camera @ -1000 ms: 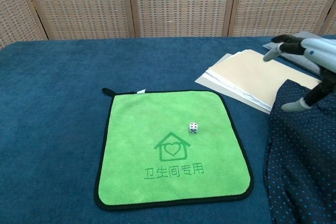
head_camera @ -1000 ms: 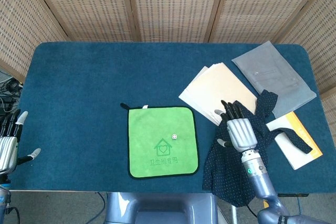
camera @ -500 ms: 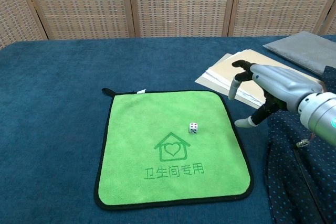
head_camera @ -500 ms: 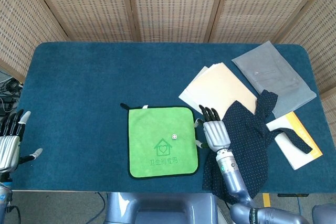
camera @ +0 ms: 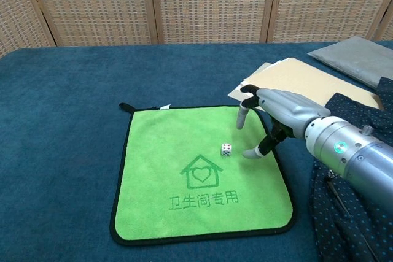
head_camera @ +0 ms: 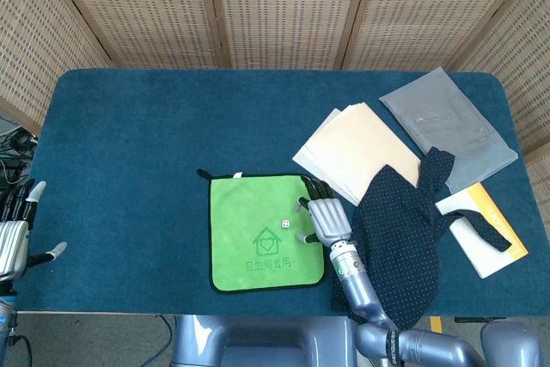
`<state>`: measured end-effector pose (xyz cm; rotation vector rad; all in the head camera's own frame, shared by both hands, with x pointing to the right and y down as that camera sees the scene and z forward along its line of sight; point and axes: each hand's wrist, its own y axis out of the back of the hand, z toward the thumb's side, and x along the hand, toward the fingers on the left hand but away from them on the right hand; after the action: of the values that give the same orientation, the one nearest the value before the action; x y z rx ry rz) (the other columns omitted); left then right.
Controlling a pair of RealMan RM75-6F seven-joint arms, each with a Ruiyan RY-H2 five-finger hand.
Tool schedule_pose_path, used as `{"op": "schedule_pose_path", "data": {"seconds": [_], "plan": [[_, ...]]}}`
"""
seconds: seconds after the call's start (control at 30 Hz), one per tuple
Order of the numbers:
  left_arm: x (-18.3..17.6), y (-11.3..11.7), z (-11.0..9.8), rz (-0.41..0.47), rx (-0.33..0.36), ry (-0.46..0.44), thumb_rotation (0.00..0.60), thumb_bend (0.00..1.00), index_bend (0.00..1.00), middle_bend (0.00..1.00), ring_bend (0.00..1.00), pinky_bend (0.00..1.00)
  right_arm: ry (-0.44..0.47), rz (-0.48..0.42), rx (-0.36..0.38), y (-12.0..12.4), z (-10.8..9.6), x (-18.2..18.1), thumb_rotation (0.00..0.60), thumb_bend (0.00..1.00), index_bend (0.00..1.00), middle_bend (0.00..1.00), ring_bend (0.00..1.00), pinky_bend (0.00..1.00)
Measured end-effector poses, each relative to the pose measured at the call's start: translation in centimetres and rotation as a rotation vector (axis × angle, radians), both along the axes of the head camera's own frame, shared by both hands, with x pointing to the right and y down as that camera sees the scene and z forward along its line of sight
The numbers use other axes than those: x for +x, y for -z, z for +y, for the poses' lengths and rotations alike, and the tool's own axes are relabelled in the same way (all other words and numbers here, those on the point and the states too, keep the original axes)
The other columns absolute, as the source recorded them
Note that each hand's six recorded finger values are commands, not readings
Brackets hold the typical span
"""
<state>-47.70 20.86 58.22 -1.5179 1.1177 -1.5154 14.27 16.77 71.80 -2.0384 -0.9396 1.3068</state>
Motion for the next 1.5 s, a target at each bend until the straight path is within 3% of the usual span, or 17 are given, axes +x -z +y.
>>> {"op": "schedule_pose_path", "data": {"seconds": [0.33,0.8,1.5], "plan": [[-0.8,-0.3,-0.2,0.001,-0.013,0.026,0.600,0.00,0.00,0.00,0.00,0.00,-0.003,-0.016,-0.040,-1.8,0.3,-1.5,0.600,0.38,0.50,0.09,0.00,0.00],[-1.1,-0.3,-0.4,0.000,-0.013,0.039,0.600,0.00,0.00,0.00,0.00,0.00,0.002,-0.030,-0.041,-2.1,-0.2,-2.4,0.600,0.41,0.54,0.12,0.00,0.00],[-1.2,-0.4,-0.4,-0.002,-0.014,0.041,0.600,0.00,0.00,0.00,0.00,0.00,0.019,-0.010,-0.069,-2.8,-0.2,-2.5,0.600,0.54,0.56,0.13,0.00,0.00]]}}
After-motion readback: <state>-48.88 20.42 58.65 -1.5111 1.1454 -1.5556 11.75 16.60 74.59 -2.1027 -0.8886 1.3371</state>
